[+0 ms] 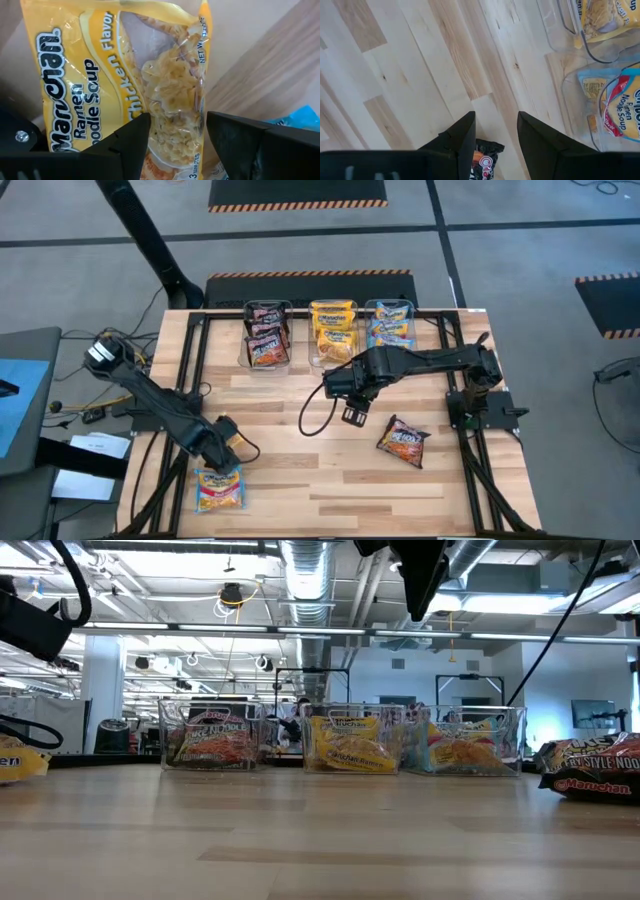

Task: Sort Maruchan noodles
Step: Put the yellow noodle pack into the center transparent bin

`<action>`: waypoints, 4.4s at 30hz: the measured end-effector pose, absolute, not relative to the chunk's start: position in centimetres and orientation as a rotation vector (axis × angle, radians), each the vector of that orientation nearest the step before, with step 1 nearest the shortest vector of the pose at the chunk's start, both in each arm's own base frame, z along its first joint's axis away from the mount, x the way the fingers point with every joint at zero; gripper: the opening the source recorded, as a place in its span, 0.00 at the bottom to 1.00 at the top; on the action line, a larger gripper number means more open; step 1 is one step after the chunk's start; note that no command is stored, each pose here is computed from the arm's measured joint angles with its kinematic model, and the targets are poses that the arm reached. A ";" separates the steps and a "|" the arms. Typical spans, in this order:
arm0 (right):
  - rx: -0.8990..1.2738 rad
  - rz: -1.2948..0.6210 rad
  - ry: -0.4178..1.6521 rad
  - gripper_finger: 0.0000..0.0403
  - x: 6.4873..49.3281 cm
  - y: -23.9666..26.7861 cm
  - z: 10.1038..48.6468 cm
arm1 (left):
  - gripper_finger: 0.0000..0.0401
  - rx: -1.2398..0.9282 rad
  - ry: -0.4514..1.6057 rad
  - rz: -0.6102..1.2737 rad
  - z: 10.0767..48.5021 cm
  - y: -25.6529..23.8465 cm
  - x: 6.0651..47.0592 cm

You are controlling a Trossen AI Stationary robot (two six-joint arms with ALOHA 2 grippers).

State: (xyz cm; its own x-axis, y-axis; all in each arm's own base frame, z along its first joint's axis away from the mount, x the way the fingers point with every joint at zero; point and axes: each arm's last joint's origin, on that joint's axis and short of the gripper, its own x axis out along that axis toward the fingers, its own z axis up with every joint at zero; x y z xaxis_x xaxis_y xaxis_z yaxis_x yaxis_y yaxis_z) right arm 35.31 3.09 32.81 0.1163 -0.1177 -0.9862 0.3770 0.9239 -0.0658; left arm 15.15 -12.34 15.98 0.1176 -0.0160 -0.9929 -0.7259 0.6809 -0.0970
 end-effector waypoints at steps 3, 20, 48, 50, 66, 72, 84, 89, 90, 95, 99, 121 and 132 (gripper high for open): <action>0.221 -0.366 1.410 0.42 35.3 3.1 32.8 | 0.49 -0.666 1.367 0.600 15.8 -12.4 15.2; 0.246 -0.369 1.367 0.42 35.7 3.1 32.9 | 0.27 -0.584 1.322 0.662 15.5 -12.0 15.0; 0.319 -0.439 1.354 0.34 35.8 1.9 32.9 | 0.01 -0.244 1.051 0.458 20.1 -13.2 18.4; 0.325 -0.446 1.353 0.34 35.8 1.5 32.9 | 0.01 -0.210 1.025 0.449 20.7 -13.1 18.9; 0.453 -0.158 1.266 0.33 36.9 -4.4 33.2 | 0.01 0.168 0.954 0.434 25.8 -10.1 22.2; 0.559 -0.047 1.136 0.33 37.4 -7.6 33.7 | 0.01 0.307 0.961 0.436 27.0 -8.4 23.3; 0.639 -0.081 0.937 0.40 36.9 -13.9 34.4 | 0.01 0.512 0.968 0.465 28.7 -5.5 24.9; 0.698 -0.073 0.840 0.49 36.8 -15.7 34.9 | 0.01 0.572 0.943 0.461 29.2 -4.9 25.5; 0.717 -0.066 0.818 0.51 36.8 -16.1 35.1 | 0.01 0.584 0.938 0.460 29.3 -4.8 25.7; 0.812 -0.033 0.727 0.58 36.8 -17.4 35.7 | 0.01 0.620 0.911 0.456 29.6 -4.3 26.2; 0.904 -0.049 0.711 0.60 36.7 -17.9 35.8 | 0.01 0.668 0.880 0.476 29.9 -4.0 26.7; 1.093 -0.037 0.756 0.60 37.7 -15.3 35.9 | 0.01 0.865 0.814 0.492 31.2 -2.8 28.1; 1.081 -0.027 0.756 0.46 38.1 -14.7 35.9 | 0.01 0.879 0.793 0.493 31.5 -2.8 28.3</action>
